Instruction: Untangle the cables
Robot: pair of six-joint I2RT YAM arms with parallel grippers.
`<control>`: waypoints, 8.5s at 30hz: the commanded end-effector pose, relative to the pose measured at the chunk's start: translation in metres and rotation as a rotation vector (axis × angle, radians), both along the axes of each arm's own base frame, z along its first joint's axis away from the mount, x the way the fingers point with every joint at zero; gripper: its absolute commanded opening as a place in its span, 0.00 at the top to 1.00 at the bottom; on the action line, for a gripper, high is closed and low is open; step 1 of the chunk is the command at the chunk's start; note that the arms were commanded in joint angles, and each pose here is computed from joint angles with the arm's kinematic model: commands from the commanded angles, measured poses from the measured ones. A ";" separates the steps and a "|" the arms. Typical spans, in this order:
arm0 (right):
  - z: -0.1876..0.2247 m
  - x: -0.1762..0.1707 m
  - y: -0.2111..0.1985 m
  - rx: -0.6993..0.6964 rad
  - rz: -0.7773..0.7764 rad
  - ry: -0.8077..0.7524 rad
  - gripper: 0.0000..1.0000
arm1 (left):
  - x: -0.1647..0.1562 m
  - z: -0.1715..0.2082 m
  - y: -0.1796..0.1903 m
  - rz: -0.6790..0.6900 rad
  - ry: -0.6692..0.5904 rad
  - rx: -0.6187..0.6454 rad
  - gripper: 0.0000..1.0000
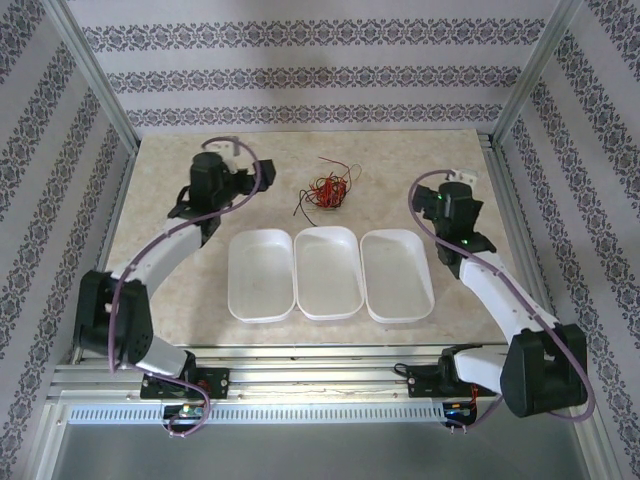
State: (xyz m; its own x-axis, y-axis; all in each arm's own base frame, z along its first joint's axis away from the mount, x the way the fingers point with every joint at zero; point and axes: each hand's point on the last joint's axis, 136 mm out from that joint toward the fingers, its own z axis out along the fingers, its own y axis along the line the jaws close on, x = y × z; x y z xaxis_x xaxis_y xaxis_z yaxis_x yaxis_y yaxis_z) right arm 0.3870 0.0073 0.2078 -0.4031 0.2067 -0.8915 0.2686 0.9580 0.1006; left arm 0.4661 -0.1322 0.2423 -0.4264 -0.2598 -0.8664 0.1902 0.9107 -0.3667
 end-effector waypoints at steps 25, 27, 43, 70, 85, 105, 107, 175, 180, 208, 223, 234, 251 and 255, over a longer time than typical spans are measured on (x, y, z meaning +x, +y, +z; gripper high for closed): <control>-0.040 0.072 0.177 0.217 0.351 0.428 0.31 | 0.045 -0.152 -0.115 -0.297 0.475 0.061 0.21; -0.043 0.077 0.185 0.227 0.367 0.436 0.35 | 0.049 -0.157 -0.122 -0.307 0.482 0.055 0.23; -0.077 0.101 0.194 0.254 0.375 0.528 0.70 | 0.083 -0.184 -0.141 -0.267 0.494 -0.001 0.43; -0.090 0.131 0.209 0.313 0.384 0.547 0.70 | 0.095 -0.181 -0.150 -0.255 0.472 -0.074 0.82; -0.055 0.130 0.189 0.223 0.323 0.494 0.71 | 0.093 -0.178 -0.148 -0.246 0.467 -0.081 0.88; -0.068 0.132 0.234 0.201 0.415 0.536 0.72 | 0.093 -0.174 -0.148 -0.242 0.458 -0.093 0.91; -0.073 0.134 0.234 0.198 0.414 0.546 0.74 | 0.092 -0.174 -0.148 -0.242 0.460 -0.096 0.91; 0.043 0.125 0.227 0.199 0.495 0.335 1.00 | 0.093 -0.171 -0.147 -0.216 0.457 -0.128 1.00; 0.065 0.122 0.224 0.191 0.501 0.299 1.00 | 0.093 -0.172 -0.147 -0.215 0.458 -0.130 1.00; 0.164 0.108 0.217 0.083 0.515 0.095 1.00 | 0.093 -0.169 -0.147 -0.216 0.452 -0.125 1.00; 0.205 0.096 0.189 -0.007 0.446 0.007 1.00 | 0.093 -0.175 -0.144 -0.203 0.464 -0.117 1.00; 0.228 0.089 0.188 0.021 0.460 -0.045 1.00 | 0.092 -0.174 -0.143 -0.199 0.469 -0.119 1.00; 0.195 0.102 0.193 0.024 0.451 0.023 1.00 | 0.070 -0.108 -0.100 -0.107 0.334 -0.078 0.55; 0.190 0.104 0.194 0.026 0.450 0.034 1.00 | 0.066 -0.102 -0.074 -0.043 0.319 -0.040 0.53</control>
State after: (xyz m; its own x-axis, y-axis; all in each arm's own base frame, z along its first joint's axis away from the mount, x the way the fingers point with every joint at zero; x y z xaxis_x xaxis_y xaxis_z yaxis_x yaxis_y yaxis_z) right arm 0.4887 0.1987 0.3923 -0.5064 0.0100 -0.8623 -0.1742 0.9781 0.1137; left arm 0.5265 -0.2314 0.1263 -0.7380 -0.2591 -0.6231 0.1202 0.8581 -0.4991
